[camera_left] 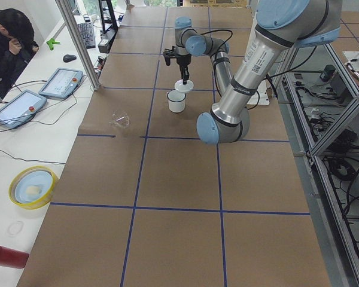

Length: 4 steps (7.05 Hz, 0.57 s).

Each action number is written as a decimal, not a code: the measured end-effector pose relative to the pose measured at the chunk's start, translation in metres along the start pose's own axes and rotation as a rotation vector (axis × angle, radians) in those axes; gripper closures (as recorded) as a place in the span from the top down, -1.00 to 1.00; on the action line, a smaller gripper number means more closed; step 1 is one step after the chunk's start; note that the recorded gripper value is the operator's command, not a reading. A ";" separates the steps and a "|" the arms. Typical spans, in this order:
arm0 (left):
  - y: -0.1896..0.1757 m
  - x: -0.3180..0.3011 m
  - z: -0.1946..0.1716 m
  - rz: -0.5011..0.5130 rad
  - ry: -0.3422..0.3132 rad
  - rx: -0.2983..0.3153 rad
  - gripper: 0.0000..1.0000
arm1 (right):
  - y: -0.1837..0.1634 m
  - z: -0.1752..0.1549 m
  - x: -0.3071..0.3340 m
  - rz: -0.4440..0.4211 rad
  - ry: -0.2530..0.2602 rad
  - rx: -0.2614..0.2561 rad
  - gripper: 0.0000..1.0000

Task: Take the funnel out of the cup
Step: 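Lift the white lid and carry it over the white mug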

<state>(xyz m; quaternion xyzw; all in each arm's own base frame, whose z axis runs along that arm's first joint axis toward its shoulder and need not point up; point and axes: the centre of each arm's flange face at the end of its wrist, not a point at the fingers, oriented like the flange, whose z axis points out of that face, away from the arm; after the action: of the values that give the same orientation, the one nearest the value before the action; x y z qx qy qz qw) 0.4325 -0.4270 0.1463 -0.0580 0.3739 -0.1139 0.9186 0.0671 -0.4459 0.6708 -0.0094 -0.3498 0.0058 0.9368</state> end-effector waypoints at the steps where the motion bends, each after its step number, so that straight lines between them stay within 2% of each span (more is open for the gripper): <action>1: -0.008 0.010 0.010 -0.004 -0.005 -0.002 -1.00 | 0.000 0.000 0.000 0.000 0.000 0.000 1.00; 4: -0.037 0.010 0.024 -0.023 -0.011 0.016 -1.00 | 0.000 0.000 0.000 0.000 0.000 0.000 1.00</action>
<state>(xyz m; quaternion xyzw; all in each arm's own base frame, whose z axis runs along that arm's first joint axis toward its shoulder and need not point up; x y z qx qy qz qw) 0.4505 -0.4650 0.1640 -0.0554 0.3671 -0.1272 0.9198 0.0672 -0.4459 0.6708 -0.0093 -0.3498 0.0058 0.9368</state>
